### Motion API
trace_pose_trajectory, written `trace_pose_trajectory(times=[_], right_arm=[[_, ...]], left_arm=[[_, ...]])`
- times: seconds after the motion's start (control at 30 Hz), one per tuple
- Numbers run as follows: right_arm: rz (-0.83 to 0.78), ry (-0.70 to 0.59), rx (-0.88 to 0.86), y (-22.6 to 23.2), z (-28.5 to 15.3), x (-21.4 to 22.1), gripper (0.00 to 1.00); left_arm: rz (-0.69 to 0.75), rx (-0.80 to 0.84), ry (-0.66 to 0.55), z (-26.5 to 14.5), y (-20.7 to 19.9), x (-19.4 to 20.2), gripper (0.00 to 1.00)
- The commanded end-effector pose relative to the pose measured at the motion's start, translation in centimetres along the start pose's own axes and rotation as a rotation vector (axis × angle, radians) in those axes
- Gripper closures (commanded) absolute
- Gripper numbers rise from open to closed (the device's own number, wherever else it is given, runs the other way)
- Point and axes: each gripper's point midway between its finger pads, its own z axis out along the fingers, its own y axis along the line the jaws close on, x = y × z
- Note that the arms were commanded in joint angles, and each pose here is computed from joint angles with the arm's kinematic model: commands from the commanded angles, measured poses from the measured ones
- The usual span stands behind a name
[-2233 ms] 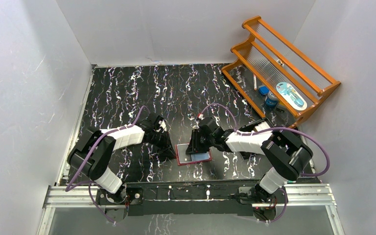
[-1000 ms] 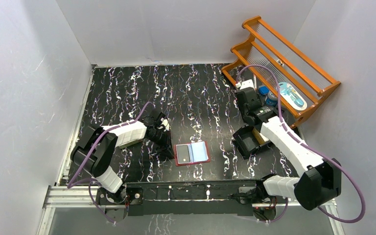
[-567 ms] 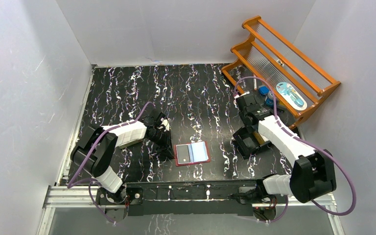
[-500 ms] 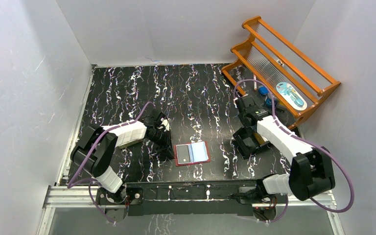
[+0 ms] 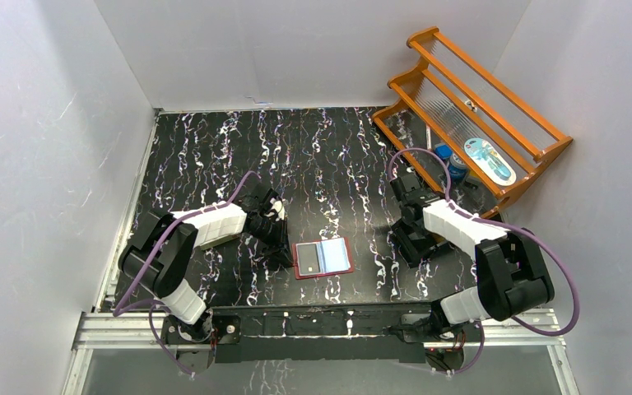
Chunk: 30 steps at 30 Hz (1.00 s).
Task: Put the credit cards into the card holder
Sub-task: Pick up the credit card from the card box.
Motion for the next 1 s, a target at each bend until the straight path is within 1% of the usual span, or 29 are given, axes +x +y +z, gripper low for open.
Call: trace_pose_trajectory(times=[0.0,0.17,0.43,0.97], right_arm=[[0.027,-0.033,0.086,-1.3,0.3,-0.6,0.45],[0.027,-0.035,0.113,-1.7,0.3,-0.6,0.47],[0.044,-0.054,0.122,-2.3,-0.3,-1.2,0.56],[0.065,-0.073,0.127,-3.1,-1.1,-1.9,0.63]], left_arm=[[0.016,0.033,0.009,-0.7,-1.0,0.2,1.00],[0.015,0.034,0.008,-0.7,-1.0,0.2,1.00],[0.013,0.030,0.006,-0.7,-0.9,0.2,1.00],[0.012,0.031,0.007,-0.6,-0.9,0.1,1.00]])
